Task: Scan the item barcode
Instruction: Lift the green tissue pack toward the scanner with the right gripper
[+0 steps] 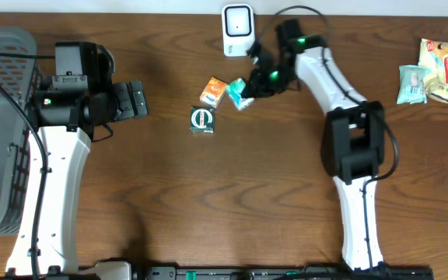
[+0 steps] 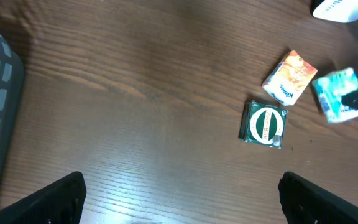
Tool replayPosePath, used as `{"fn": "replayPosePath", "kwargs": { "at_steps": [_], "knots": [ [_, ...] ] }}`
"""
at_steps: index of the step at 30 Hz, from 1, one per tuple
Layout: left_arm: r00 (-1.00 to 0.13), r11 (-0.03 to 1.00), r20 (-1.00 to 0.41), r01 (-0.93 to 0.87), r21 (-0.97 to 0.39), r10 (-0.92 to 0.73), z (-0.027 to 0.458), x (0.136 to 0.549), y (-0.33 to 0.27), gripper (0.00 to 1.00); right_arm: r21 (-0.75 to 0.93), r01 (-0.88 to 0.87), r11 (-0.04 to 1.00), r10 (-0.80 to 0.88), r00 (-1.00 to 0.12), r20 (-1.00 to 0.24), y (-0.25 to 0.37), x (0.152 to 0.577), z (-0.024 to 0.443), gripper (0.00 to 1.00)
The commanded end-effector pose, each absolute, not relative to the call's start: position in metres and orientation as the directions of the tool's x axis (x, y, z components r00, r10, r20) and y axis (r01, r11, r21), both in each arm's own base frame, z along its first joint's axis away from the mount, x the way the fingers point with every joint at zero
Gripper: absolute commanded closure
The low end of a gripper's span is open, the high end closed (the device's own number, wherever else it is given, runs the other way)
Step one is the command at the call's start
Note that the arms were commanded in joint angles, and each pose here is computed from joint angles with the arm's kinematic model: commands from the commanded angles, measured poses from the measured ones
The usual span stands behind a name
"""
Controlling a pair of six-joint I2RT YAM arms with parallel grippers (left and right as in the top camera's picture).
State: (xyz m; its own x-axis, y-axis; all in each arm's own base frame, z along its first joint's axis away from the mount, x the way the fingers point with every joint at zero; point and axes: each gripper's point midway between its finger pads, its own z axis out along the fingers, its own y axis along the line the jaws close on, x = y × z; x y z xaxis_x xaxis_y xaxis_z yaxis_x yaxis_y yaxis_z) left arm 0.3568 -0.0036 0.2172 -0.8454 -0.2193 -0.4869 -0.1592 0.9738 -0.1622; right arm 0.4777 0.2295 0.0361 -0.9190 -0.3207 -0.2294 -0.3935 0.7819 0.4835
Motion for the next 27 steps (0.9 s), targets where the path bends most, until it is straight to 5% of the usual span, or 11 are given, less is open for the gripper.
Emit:
{"fn": "replayPosePath", "kwargs": {
  "at_steps": [1,7,17,27],
  "knots": [
    [-0.845,0.974,-0.488,-0.165,-0.154,-0.220,0.218,0.356,-0.001,0.02,-0.053,-0.372,0.927,-0.364,-0.856,-0.367,0.168,0.535,0.083,0.99],
    [-0.845,0.974,-0.487,-0.165,-0.154,-0.220,0.217,0.356,-0.001,0.02,-0.323,-0.454,0.830,-0.557,-0.660,-0.504,0.184,0.581,0.127,0.99],
    [-0.845,0.974,-0.487,-0.165,-0.154,-0.220,0.217,0.356,-0.001,0.02,-0.455,-0.422,0.784,-0.606,-0.362,-0.709,0.228,0.638,0.170,0.99],
    [-0.845,0.974,-0.488,-0.165,-0.154,-0.220,0.218,0.356,-0.001,0.02,-0.586,-0.472,0.658,-0.742,-0.278,-0.610,0.236,0.646,0.142,0.99]
  ]
}}
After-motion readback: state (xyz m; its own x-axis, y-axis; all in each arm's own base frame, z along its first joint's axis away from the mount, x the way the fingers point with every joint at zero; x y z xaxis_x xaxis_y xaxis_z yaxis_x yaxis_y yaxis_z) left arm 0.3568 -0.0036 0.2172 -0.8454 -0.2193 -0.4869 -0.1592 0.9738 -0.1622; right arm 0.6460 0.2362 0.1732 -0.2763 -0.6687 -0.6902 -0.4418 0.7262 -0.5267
